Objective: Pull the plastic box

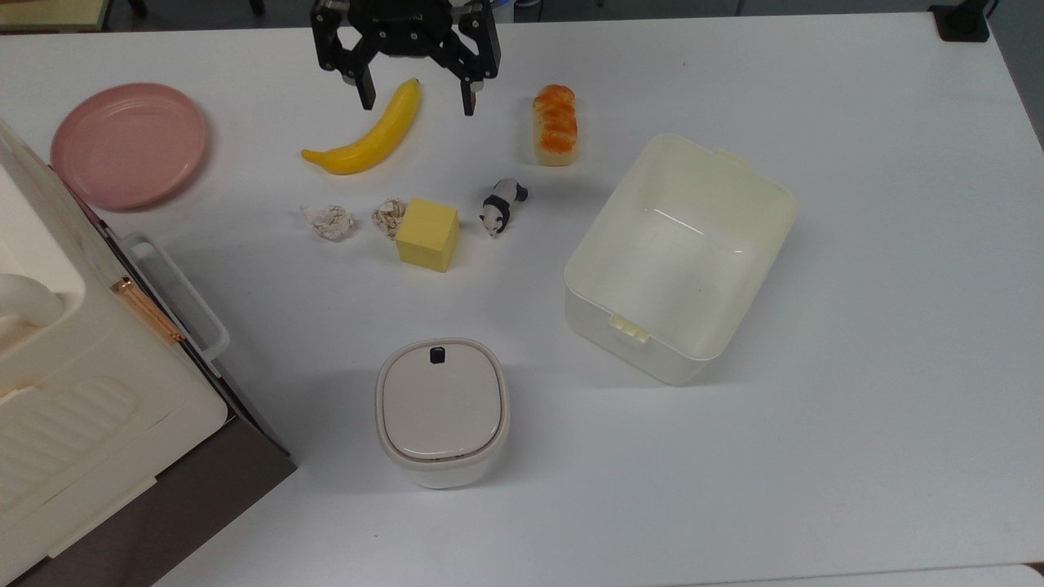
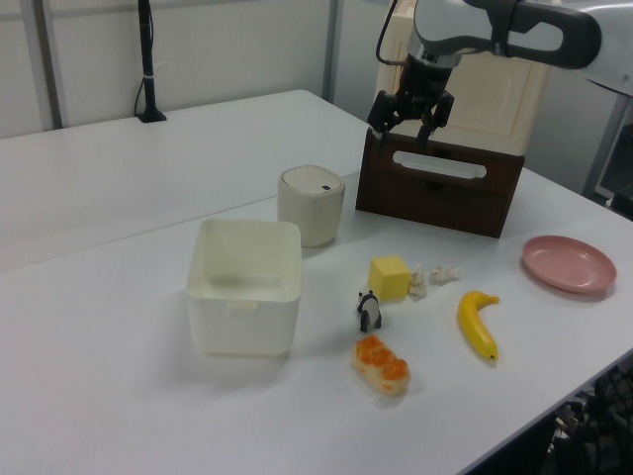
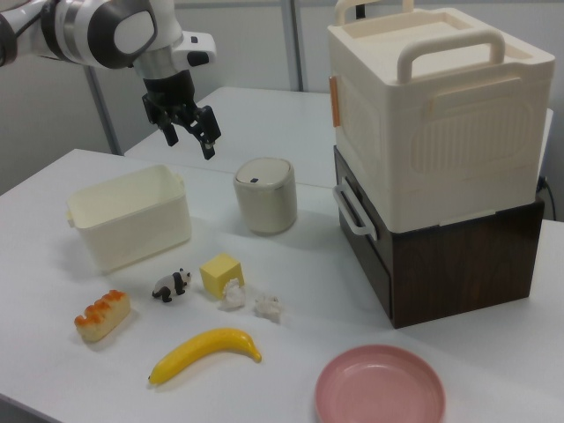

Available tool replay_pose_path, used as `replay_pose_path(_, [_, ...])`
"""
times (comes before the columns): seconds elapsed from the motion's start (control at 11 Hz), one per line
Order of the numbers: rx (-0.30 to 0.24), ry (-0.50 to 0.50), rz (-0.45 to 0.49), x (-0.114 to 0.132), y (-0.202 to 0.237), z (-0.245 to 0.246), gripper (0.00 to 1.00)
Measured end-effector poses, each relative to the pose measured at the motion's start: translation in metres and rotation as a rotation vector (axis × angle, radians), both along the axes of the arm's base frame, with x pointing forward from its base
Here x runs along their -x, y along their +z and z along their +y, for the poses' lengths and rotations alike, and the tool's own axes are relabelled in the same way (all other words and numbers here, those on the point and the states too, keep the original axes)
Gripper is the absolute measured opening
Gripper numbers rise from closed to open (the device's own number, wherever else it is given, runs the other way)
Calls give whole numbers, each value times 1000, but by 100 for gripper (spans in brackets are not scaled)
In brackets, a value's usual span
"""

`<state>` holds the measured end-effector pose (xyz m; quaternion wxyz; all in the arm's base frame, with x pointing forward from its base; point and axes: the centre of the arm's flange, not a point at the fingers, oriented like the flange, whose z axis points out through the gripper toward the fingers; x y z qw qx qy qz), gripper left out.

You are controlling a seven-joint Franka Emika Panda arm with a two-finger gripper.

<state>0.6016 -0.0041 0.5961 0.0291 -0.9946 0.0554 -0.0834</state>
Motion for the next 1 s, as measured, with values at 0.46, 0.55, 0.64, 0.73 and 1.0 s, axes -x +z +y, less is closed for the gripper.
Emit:
replay_pose_path(0.46, [-13,-64,0,14,20,-1,100])
replay_pose_path(0.55, [-13,-65,-1,14,21,-2,100])
replay_pose_path(0.64, [-12,-69,1,14,20,-4,100])
replay_pose_path(0.73, [-13,-69,11,15,19,-7,100])
replay_pose_path(1.0, [-12,-50,32,17,17,-10,100])
